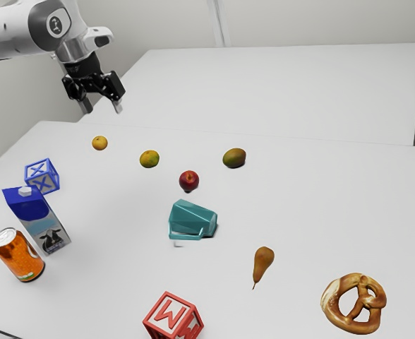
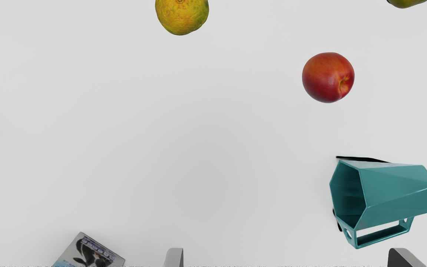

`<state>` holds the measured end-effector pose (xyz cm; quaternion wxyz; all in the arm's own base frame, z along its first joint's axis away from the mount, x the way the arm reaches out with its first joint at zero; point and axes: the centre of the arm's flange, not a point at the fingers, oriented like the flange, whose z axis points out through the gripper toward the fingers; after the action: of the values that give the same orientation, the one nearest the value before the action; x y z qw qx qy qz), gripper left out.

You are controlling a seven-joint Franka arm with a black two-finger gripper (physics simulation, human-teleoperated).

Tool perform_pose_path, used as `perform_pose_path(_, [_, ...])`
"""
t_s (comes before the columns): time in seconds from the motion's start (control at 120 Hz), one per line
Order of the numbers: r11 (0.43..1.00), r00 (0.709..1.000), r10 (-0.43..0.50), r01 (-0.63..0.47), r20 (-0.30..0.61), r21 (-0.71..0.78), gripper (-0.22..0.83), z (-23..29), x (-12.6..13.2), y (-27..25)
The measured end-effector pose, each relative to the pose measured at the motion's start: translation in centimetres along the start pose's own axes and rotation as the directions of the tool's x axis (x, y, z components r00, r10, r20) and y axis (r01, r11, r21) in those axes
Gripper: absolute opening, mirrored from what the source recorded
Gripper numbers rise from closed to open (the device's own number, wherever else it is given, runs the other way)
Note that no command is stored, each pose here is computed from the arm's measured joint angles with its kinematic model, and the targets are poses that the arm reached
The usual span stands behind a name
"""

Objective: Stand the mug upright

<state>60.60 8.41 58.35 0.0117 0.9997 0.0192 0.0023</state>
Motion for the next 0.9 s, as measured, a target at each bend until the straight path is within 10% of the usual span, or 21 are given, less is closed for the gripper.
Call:
perform_pose_path(0.425, [0.992,0.998,-0.002,0.009,0.056,-0.123,0.61,2.5,-2.1,1.5])
perform_pose_path(0.9, [0.804,0.99,-0.09,0.137,0.109,-0.579,0.61,18.6,-5.2,2.2])
